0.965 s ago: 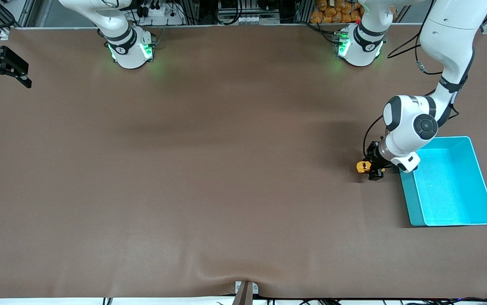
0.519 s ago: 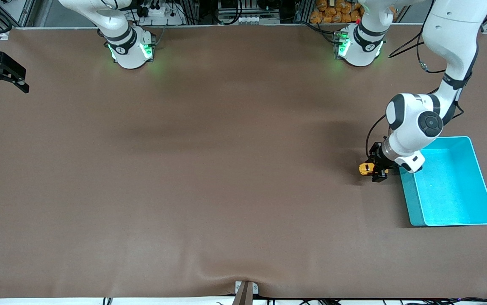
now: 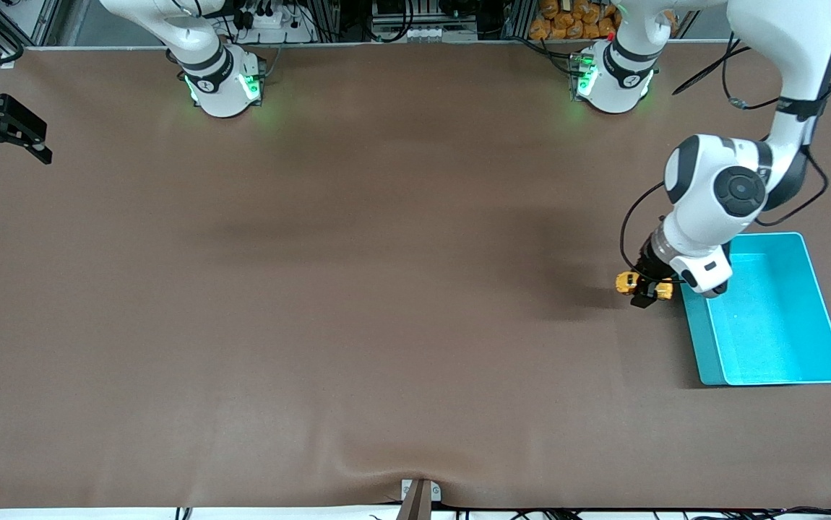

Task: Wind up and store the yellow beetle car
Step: 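Lift the car with the left gripper and carry it over the bin, then lower the car into the turquoise bin and open the left gripper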

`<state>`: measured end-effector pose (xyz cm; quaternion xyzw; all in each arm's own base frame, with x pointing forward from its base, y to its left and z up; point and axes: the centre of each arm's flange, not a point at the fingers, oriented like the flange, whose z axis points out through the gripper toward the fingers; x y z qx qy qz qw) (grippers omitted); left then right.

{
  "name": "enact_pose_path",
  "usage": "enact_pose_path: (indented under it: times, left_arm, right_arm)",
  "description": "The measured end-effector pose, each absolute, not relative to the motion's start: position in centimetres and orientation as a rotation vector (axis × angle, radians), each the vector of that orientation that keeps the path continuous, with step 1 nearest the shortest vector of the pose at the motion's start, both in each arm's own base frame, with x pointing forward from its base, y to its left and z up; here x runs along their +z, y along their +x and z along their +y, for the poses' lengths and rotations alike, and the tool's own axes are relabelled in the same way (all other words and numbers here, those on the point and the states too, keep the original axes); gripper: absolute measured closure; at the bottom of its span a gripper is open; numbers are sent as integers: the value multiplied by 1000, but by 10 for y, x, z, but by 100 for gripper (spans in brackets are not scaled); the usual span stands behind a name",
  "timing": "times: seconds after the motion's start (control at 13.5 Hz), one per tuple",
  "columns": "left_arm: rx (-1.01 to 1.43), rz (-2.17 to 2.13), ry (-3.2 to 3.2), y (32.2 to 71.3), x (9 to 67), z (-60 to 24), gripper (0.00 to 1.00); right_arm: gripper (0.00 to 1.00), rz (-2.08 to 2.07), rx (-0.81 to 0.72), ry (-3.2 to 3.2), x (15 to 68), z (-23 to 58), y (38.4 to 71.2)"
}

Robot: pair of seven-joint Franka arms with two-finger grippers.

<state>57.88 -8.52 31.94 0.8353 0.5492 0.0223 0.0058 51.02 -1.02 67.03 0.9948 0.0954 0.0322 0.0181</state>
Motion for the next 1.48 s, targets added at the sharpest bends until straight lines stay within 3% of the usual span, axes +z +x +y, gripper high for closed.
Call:
enact_pose_path:
  times: [0.3, 0.59, 1.04, 1.48]
  left_arm:
    - [39, 1438, 2819, 602, 356, -22, 49]
    - [34, 1110, 2967, 608, 357, 62, 49]
    - [-47, 567, 3103, 629, 308, 135, 49]
    - [-180, 210, 3189, 621, 254, 182, 49]
  right_arm:
    - [0, 306, 80, 3090, 666, -7, 512]
    - [0, 328, 60, 3089, 660, 1, 516]
    - [0, 329, 79, 3088, 667, 1, 517]
    - [0, 329, 27, 3092, 662, 1, 515]
